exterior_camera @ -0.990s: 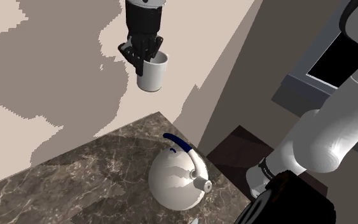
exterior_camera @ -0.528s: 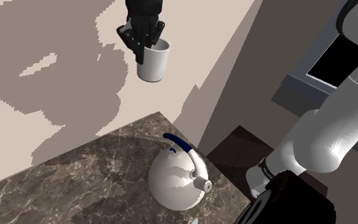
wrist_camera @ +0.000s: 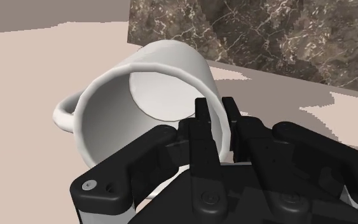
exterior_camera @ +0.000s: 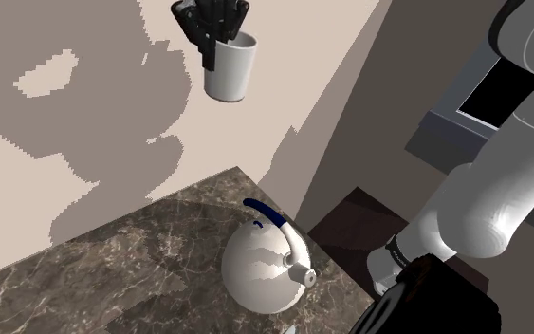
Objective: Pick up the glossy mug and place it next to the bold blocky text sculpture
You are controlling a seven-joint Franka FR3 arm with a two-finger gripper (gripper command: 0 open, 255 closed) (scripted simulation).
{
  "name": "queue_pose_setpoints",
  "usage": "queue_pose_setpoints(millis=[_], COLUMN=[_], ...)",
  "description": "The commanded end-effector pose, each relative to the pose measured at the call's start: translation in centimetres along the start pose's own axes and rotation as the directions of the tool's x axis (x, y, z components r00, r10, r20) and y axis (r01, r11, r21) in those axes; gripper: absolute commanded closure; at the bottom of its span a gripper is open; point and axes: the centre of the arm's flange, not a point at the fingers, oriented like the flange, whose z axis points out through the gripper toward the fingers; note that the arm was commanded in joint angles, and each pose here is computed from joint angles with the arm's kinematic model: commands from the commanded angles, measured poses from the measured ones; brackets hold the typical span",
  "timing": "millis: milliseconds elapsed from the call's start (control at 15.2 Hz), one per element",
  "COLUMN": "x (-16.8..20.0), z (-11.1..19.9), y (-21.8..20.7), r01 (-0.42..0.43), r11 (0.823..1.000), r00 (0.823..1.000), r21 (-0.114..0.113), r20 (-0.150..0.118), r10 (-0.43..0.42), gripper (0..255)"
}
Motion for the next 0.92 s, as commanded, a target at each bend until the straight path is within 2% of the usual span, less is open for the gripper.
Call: queue_pose_setpoints(millis=[0,660,858], x=[0.0,0.4,-1.6], z=[-1.0,-5.9,-6.2], y=[0.0,0.2,-3.2], r01=[0.0,0.0,0.0], r11=[1.0,1.0,1.0], r00=[1.0,1.0,1.0], r21=[0.0,0.0,0.0], r20=[0.0,0.0,0.0], r10=[0.0,0.0,0.0], gripper=[255,255,255])
